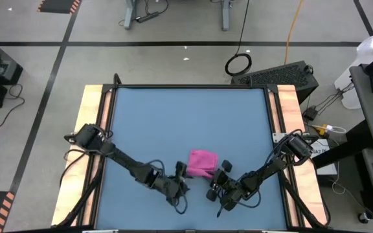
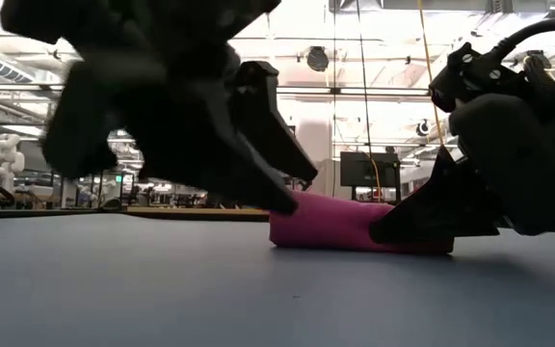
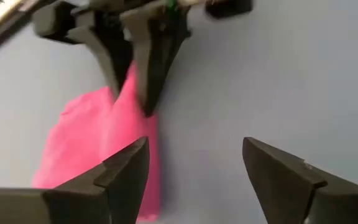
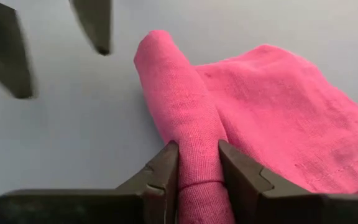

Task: Roll towel into tight, uniform cylinder
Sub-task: Roll the pink towel

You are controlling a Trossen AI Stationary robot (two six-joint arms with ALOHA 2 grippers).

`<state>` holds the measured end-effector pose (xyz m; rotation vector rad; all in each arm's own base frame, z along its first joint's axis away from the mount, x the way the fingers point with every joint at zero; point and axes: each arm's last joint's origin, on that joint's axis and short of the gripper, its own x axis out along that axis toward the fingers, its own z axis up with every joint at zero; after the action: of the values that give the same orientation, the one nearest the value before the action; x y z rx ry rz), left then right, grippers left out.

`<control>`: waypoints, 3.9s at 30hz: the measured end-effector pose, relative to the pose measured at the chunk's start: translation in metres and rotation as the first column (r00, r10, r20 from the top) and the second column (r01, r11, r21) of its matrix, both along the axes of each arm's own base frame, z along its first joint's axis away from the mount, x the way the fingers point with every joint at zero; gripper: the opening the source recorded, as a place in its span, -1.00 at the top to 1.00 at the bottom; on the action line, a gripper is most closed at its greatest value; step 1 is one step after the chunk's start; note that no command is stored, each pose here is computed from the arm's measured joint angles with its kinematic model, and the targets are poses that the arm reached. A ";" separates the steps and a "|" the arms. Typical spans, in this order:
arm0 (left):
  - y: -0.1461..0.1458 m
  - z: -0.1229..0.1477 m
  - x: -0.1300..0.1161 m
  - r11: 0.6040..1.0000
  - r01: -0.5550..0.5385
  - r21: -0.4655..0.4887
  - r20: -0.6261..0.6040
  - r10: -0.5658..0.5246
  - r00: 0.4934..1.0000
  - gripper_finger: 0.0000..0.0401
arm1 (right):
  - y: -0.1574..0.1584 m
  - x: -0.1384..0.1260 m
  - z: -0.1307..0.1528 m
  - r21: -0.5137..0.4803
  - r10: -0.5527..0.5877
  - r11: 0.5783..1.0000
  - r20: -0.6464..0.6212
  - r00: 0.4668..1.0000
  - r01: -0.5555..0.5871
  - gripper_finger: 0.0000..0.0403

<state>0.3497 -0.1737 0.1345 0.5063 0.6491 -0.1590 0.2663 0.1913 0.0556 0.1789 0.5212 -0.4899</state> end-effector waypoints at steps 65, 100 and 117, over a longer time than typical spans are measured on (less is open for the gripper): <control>0.092 -0.018 0.030 0.752 -0.252 -0.609 -0.336 0.043 0.941 0.80 | 0.025 0.002 0.026 -0.424 0.337 0.834 -0.118 0.934 -0.354 -0.26; 0.025 0.003 0.007 0.985 -0.149 -0.083 -0.039 0.146 0.988 -0.28 | 0.000 0.010 0.014 0.041 0.152 0.988 -0.052 0.987 -0.150 0.46; -0.014 -0.002 -0.009 0.994 -0.103 0.020 0.030 0.102 0.994 -0.05 | 0.005 0.016 0.017 0.223 0.212 0.953 -0.002 0.977 -0.206 0.55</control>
<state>0.3403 -0.1879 0.1323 0.4940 0.6478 -0.0478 0.2819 0.1966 0.0726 0.3274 0.6132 -0.2267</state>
